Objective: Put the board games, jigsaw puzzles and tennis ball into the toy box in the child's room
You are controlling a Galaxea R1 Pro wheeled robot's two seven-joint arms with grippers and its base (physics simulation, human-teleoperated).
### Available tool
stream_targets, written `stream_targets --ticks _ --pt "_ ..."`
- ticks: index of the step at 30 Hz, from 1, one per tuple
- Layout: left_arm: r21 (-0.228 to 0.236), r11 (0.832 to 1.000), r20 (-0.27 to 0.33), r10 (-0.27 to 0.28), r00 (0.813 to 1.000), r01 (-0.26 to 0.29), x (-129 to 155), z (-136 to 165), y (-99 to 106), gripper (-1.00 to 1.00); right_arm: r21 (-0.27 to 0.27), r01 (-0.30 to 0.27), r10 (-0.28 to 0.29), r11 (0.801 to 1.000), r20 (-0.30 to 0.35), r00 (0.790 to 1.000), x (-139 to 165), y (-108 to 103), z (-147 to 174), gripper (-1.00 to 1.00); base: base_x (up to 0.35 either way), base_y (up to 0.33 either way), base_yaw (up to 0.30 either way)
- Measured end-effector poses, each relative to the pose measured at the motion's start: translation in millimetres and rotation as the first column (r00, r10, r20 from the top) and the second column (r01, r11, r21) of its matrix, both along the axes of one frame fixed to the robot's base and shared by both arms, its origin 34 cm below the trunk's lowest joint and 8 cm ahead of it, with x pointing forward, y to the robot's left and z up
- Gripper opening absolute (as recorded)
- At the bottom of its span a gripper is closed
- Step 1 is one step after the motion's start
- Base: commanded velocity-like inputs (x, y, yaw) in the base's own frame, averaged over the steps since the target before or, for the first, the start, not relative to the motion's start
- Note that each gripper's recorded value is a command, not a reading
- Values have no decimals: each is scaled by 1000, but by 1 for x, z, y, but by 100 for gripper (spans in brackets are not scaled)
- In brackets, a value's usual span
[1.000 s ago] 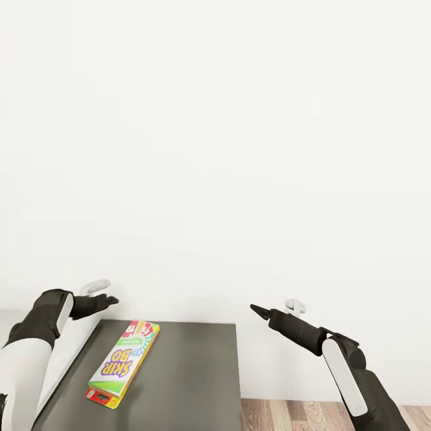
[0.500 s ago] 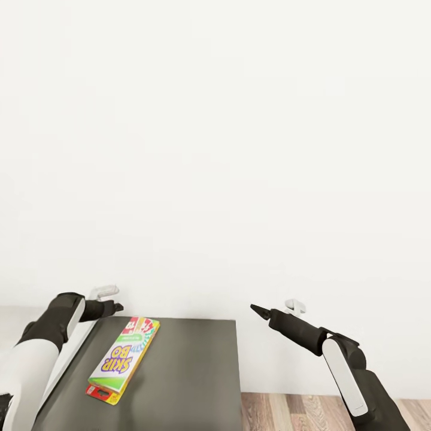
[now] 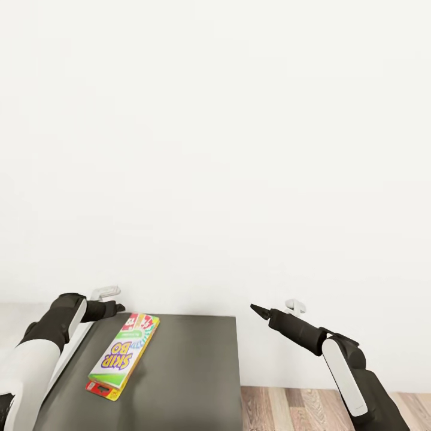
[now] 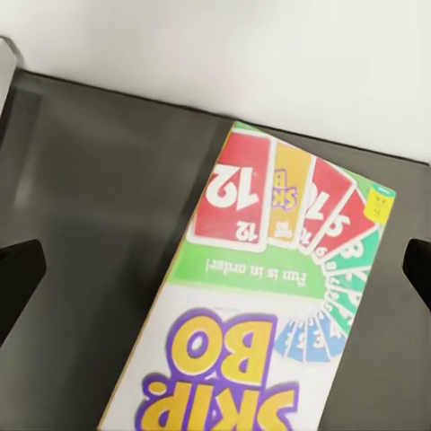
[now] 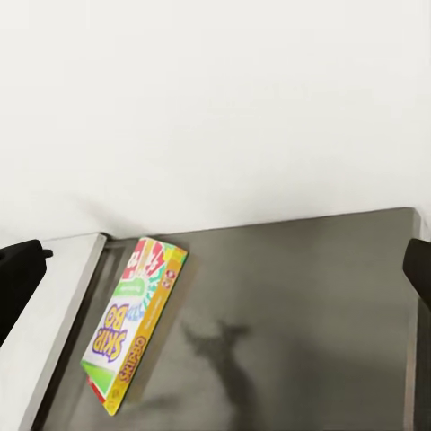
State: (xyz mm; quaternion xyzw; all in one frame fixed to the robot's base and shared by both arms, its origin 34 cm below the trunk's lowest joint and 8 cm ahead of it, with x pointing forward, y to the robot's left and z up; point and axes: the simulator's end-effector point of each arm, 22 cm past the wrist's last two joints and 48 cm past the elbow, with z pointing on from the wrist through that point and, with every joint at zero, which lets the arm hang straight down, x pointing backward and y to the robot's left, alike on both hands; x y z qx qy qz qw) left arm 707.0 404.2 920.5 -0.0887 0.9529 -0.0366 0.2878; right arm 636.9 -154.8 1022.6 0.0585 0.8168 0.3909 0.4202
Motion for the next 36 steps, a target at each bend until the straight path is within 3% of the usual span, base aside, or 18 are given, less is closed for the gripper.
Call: stream_targets --ticks 36 --pt "-26 1000 -64 -17 998 16 -6 -38 -13 100 1 0 0 1000 -57 998 1 0 -30 100 0 0 0"
